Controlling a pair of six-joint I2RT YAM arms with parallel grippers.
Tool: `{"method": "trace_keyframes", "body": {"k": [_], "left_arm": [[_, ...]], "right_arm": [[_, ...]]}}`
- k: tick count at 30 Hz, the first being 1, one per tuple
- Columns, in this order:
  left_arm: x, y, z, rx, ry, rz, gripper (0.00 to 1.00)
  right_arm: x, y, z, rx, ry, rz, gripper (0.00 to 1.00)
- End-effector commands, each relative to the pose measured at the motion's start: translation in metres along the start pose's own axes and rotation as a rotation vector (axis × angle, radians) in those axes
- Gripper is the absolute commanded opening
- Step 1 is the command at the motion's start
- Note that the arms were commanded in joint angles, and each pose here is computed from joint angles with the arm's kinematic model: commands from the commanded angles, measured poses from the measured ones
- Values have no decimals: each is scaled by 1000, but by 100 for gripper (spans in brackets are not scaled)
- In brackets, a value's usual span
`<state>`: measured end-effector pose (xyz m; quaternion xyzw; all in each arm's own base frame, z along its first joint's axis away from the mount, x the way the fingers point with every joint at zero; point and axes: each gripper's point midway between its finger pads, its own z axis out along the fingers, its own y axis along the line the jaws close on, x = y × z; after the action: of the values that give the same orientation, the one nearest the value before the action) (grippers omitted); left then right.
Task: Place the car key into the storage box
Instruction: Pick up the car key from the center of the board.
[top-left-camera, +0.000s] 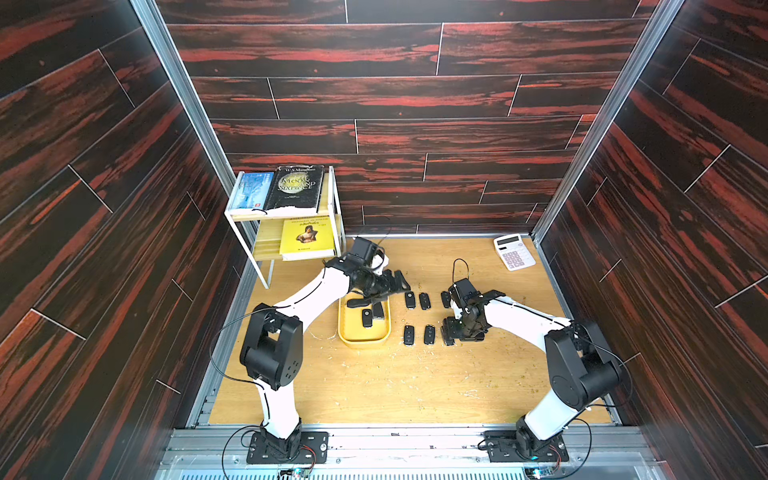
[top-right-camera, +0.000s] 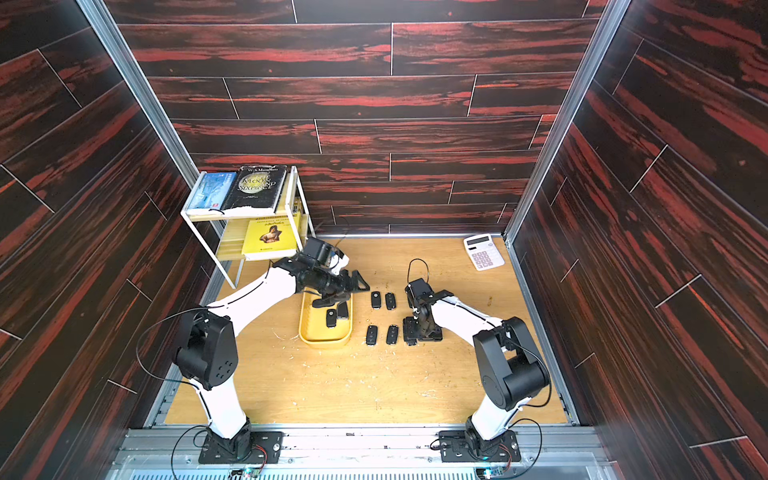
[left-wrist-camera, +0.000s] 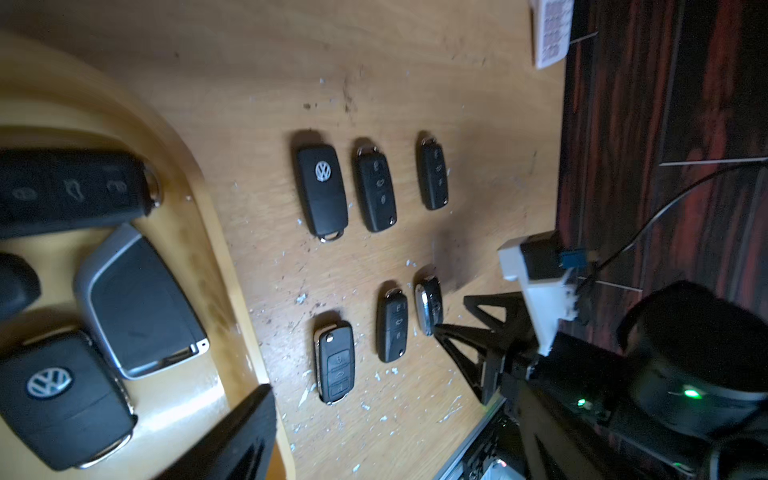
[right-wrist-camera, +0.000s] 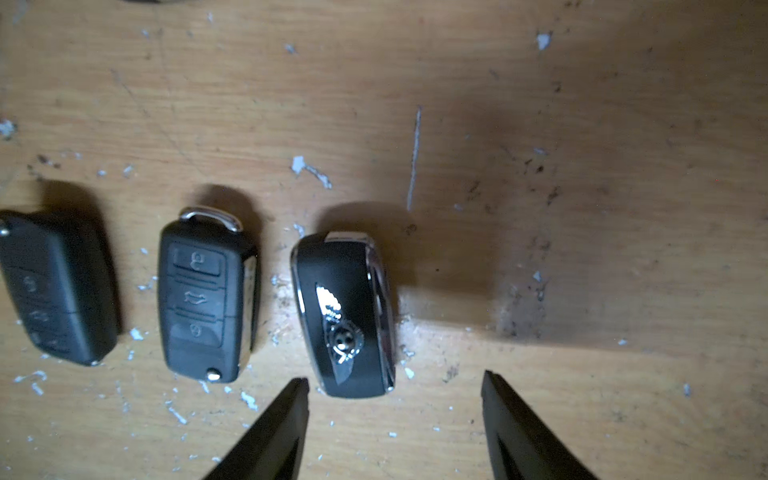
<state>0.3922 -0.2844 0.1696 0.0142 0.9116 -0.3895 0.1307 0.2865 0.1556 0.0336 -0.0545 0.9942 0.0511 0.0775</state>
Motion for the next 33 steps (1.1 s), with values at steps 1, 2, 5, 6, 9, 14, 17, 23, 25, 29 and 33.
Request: {"method": "trace_keyframes", "body": {"k": [1, 2, 5, 6, 9, 14, 17, 23, 25, 29, 33], "left_arm": [[-14, -53, -36, 118, -84, 126, 94], [-13, -54, -38, 111, -84, 132, 95], [-12, -58, -42, 118, -79, 148, 95], [-11, -59, -43, 124, -76, 150, 95], [-9, -57, -41, 124, -69, 150, 95], [-6, -67, -55, 139, -92, 172, 95], [-6, -67, -57, 137, -94, 175, 95], [-6, -65, -55, 131, -94, 176, 96], [-7, -65, -57, 127, -107, 182, 97], [-6, -63, -55, 125, -104, 178, 97], [-4, -62, -55, 125, -102, 192, 97]], "right_arm": [[-5, 6, 1, 7, -7, -25, 69], [-7, 8, 2, 11, -4, -29, 69], [-10, 13, 5, 26, 2, -45, 68], [-10, 14, 7, 31, 5, -48, 68], [-14, 13, 10, 61, 7, -54, 66], [-11, 10, 21, 90, 39, -58, 63], [-10, 8, 24, 94, 41, -58, 59], [-11, 7, 21, 101, 29, -56, 50], [-11, 7, 21, 101, 28, -57, 45], [-12, 8, 20, 96, 26, -62, 39], [-16, 11, 10, 88, 11, -59, 34]]}}
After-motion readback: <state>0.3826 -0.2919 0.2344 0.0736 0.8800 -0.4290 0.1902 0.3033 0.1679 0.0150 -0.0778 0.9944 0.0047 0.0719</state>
